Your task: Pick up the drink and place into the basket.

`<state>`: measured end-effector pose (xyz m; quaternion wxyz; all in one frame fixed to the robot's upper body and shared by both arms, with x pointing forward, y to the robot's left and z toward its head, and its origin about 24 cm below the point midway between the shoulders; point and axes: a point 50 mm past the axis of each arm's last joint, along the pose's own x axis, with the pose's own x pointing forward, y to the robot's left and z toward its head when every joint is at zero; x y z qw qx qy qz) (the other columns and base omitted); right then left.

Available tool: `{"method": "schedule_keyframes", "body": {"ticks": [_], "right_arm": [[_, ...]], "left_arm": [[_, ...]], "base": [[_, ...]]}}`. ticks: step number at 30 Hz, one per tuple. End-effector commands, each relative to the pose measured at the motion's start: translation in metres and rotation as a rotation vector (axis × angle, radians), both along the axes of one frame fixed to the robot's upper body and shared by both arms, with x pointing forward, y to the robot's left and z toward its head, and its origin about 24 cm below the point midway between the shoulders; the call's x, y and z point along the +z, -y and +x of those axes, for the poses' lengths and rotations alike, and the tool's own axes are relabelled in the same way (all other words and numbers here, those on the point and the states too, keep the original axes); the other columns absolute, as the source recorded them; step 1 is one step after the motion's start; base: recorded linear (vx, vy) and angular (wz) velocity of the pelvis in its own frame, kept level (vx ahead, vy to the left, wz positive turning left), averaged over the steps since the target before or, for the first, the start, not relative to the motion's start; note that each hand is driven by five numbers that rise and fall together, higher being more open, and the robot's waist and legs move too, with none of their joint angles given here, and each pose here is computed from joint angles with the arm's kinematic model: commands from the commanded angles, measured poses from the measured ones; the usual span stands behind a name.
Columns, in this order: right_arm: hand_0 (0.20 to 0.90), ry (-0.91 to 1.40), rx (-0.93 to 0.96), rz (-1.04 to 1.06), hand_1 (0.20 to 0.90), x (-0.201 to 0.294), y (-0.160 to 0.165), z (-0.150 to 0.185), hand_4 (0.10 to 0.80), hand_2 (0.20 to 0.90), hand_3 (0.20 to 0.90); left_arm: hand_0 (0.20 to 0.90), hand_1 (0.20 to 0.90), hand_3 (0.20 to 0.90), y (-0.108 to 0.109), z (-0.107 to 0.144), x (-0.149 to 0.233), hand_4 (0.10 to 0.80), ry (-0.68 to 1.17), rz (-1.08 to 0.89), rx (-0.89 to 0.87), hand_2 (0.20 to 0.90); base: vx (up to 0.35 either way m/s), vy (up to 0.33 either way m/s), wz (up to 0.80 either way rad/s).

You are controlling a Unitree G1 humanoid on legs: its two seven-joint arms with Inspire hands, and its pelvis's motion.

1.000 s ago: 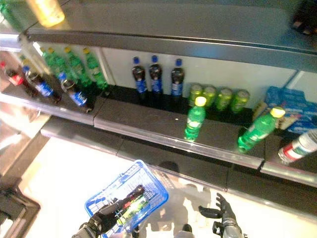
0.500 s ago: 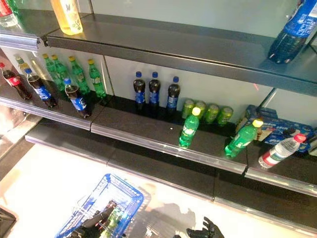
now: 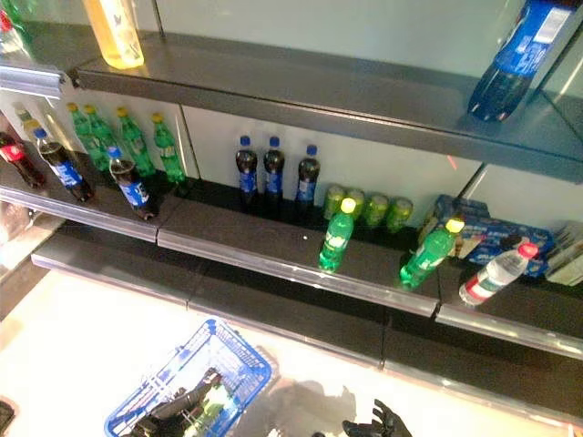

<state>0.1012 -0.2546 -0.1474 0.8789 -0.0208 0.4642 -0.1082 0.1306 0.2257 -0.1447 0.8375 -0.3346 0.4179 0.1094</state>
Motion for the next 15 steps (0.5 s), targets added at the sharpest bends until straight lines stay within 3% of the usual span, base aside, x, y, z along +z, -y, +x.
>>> {"method": "schedule_keyframes", "body": {"ticks": [1, 15], "right_arm": [[0.9, 0.216, 0.001, -0.052, 0.9, 0.032, 0.023, 0.064, 0.8, 0.9, 0.9], [0.9, 0.408, 0.099, -0.072, 0.9, 0.06, 0.018, 0.108, 0.8, 0.9, 0.9]], "left_arm": [[0.3, 0.3, 0.2, -0.001, 0.082, 0.045, 0.1, 0.37, -0.003, -0.017, 0.3], [0.3, 0.3, 0.2, 0.004, 0.117, 0.069, 0.1, 0.489, -0.004, -0.041, 0.3]], "base": [[-0.228, -0.031, -0.01], [-0.122, -0.02, -0.05]]}}
